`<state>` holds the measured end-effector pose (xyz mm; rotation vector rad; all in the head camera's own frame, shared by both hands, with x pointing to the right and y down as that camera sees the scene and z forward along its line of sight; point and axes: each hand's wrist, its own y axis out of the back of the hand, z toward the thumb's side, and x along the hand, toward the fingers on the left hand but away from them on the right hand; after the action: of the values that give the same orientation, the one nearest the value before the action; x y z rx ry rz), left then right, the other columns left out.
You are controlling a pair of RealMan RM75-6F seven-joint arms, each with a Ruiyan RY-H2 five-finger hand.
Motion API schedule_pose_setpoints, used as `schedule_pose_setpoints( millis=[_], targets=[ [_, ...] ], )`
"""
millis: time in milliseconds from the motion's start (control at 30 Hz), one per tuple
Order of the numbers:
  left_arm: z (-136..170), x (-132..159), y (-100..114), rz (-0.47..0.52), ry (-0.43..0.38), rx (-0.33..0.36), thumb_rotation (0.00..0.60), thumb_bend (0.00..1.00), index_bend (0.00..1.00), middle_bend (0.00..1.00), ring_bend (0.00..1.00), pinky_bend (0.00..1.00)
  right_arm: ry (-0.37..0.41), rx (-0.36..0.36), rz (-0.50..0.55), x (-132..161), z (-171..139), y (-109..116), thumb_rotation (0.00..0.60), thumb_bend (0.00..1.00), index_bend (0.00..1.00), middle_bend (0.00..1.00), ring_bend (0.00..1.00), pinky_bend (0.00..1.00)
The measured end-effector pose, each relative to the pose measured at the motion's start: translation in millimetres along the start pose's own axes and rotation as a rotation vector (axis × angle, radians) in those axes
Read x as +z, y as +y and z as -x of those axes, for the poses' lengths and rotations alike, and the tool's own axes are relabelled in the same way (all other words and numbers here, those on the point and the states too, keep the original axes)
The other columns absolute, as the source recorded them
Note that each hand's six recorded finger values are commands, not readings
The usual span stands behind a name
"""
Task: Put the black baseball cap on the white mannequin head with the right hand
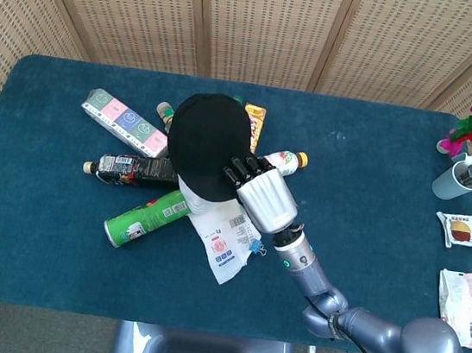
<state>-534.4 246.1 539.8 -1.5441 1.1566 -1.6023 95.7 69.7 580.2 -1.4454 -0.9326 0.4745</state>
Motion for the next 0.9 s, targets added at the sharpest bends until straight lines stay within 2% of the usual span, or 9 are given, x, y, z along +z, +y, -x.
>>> schedule_pose_setpoints(
  millis=[400, 900],
  targets=[
    [0, 2, -1, -0.005, -0.002, -0.004, 0.6, 0.34, 0.66, 0.52, 0.39, 0.33, 0.02, 0.013, 0.034, 12, -2, -3, 0.6, 1.0, 0.61, 0.49, 0.58, 0.7],
    [-2, 0, -6, -0.001, -0.002, -0.018, 0.6, 0.34, 0.66, 0.52, 0.39, 0.33, 0.043, 0.044, 0.008, 29, 4, -8, 0.6, 1.0, 0.61, 0.49, 0.57, 0.7]
  ],
)
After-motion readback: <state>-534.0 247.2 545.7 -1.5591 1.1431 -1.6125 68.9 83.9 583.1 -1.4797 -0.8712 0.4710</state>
